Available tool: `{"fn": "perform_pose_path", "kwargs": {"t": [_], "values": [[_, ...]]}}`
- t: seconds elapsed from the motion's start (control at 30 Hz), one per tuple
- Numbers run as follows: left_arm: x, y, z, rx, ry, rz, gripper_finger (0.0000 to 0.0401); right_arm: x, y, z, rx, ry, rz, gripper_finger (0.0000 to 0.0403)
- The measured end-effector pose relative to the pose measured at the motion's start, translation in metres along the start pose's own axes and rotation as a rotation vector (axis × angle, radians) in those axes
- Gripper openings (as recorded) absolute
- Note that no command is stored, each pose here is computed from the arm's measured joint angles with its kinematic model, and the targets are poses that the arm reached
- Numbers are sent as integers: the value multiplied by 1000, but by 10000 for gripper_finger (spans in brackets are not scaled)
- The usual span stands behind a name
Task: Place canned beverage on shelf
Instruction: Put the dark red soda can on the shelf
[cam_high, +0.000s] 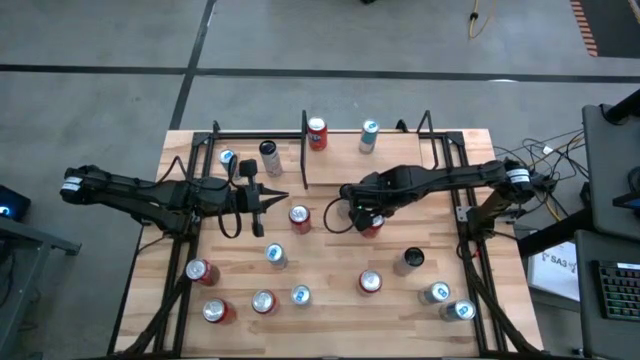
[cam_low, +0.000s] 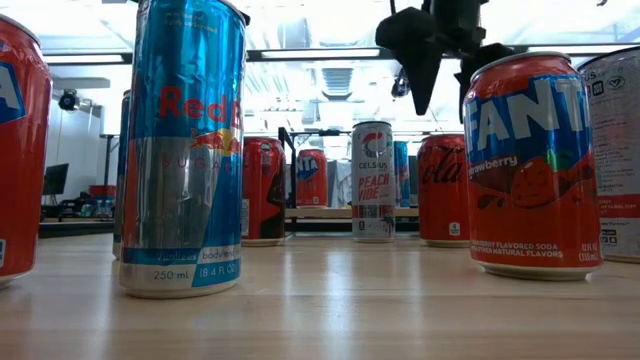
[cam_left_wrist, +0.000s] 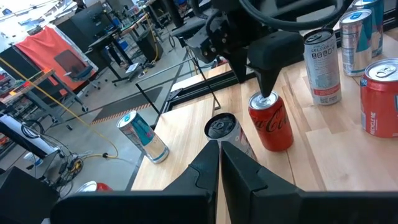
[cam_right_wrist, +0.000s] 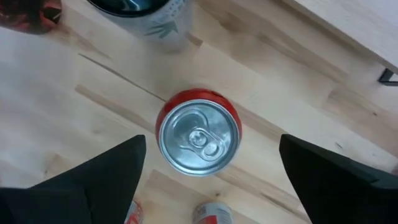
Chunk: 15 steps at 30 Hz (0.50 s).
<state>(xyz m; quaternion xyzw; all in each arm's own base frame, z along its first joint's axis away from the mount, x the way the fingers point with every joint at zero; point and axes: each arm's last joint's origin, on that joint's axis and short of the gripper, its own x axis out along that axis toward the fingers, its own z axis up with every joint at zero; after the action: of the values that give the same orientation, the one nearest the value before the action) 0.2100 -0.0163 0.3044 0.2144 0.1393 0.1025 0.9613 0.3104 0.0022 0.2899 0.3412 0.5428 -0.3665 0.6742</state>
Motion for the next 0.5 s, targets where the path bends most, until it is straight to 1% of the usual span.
{"fn": "perform_pose_path", "kwargs": {"t": [0.17,0.37,0.5], "values": [[0,0,0,0,0,0,0,14,3,-2,3,14,43,359],[0,0,0,0,0,0,0,30,-1,-6,18,38,17,359],[0,0,0,0,0,0,0,40,-1,-8,20,43,26,359]]}}
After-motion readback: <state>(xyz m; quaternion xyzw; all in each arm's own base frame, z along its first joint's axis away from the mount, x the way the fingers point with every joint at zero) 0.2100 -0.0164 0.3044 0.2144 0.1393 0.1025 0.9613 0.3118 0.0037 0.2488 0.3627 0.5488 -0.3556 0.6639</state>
